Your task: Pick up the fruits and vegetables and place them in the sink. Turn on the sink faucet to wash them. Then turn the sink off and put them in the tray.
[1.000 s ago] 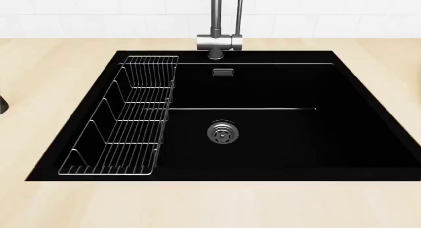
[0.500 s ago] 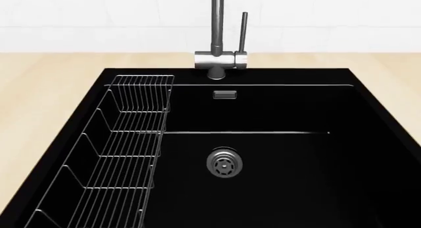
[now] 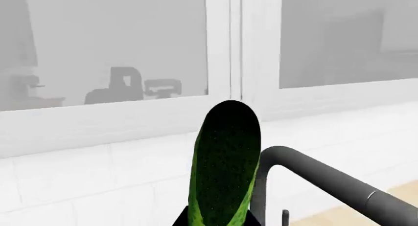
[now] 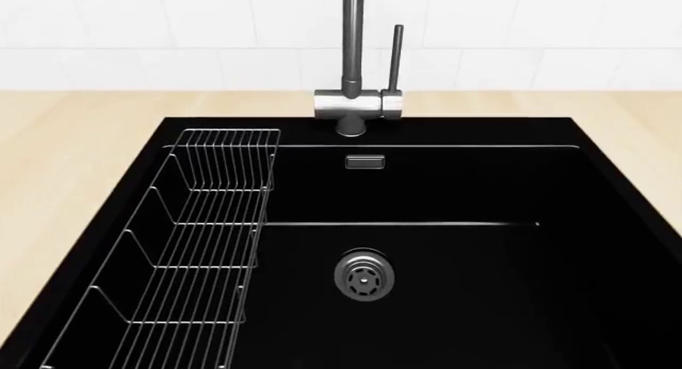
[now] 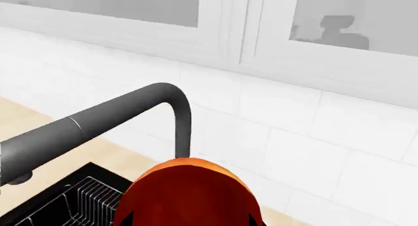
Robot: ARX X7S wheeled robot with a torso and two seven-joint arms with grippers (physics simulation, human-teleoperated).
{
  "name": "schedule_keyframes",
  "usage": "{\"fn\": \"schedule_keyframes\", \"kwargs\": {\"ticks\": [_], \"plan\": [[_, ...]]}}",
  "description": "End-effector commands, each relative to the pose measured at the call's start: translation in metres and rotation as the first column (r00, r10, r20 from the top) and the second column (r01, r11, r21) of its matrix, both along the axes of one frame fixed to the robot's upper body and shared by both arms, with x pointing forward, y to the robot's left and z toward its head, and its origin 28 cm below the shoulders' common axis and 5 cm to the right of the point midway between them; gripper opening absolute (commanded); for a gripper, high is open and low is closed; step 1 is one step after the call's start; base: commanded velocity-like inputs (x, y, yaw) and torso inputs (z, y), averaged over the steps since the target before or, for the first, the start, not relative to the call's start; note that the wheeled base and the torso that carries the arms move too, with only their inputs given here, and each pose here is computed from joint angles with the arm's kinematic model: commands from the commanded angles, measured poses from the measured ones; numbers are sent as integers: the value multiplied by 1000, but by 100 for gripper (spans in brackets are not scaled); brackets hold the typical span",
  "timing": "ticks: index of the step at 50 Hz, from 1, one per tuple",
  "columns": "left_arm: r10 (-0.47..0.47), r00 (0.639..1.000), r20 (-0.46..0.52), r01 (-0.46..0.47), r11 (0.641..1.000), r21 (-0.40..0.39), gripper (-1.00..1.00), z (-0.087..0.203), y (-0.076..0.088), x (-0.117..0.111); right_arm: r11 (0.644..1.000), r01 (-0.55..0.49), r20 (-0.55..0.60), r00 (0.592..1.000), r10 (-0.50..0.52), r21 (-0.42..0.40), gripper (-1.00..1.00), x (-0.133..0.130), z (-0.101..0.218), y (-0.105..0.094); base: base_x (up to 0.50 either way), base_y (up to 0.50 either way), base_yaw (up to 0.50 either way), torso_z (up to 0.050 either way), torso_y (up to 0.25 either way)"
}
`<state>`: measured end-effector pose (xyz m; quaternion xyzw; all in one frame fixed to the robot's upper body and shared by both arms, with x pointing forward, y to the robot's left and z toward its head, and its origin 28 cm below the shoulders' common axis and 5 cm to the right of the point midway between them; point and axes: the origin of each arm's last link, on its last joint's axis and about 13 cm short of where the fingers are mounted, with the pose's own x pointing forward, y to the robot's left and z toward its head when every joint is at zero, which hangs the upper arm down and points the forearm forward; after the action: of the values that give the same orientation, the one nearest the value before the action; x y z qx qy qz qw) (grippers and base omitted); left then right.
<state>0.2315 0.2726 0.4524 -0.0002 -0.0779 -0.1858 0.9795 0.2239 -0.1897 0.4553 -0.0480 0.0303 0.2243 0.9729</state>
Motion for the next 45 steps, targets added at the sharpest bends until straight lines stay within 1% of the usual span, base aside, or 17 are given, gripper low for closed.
{"fn": "schedule_keyframes", "kwargs": {"ticks": [1, 4, 6, 9, 14, 18, 24, 29, 35, 41, 45], "plan": [[86, 975, -206, -26, 960, 279, -100, 4, 11, 3, 968, 40, -205, 974, -93, -249, -100, 23, -15, -4, 20, 0, 0, 0, 0], [117, 960, -255, -15, 929, 370, -100, 10, 16, 1, 947, 10, -273, 956, -103, -322, -100, 24, -22, -8, 19, 0, 0, 0, 0], [138, 951, -276, -10, 908, 419, -100, 12, 19, 0, 933, 5, -297, 947, -119, -359, -100, 23, -26, -12, 19, 0, 0, 0, 0], [166, 941, -295, -9, 884, 467, -100, 11, 23, -2, 920, -16, -329, 936, -125, -392, -100, 19, -31, -18, 20, 0, 0, 0, 0], [184, 930, -319, 11, 852, 523, -100, 5, 25, -4, 898, -50, -382, 914, -135, -437, -100, 15, -43, -26, 20, 0, 2, 0, 0], [174, 925, -338, 47, 830, 556, -100, -2, 22, -1, 872, -104, -429, 894, -129, -478, -100, 15, -54, -26, 20, 0, 2, 0, 0], [113, 931, -348, 122, 801, 586, -100, -2, 7, 8, 831, -176, -483, 867, -123, -527, -100, 31, -70, -19, 20, 0, 2, 0, 0], [81, 937, -341, 151, 784, 602, -100, 4, 1, 10, 809, -230, -513, 853, -101, -541, -100, 47, -84, -10, 20, 0, 3, 0, 2], [60, 934, -353, 181, 772, 610, -100, -1, -4, 11, 782, -300, -559, 825, -75, -547, -100, 67, -111, 5, 21, 0, 2, 0, 0], [41, 932, -361, 202, 767, 609, -100, -3, -7, 13, 750, -360, -614, 786, -78, -556, -100, 95, -146, 24, 20, 0, 0, 0, 0], [35, 929, -369, 211, 768, 605, -100, -7, -7, 14, 733, -391, -642, 763, -80, -556, -100, 107, -166, 31, 20, 0, 0, 0, 0]]}}
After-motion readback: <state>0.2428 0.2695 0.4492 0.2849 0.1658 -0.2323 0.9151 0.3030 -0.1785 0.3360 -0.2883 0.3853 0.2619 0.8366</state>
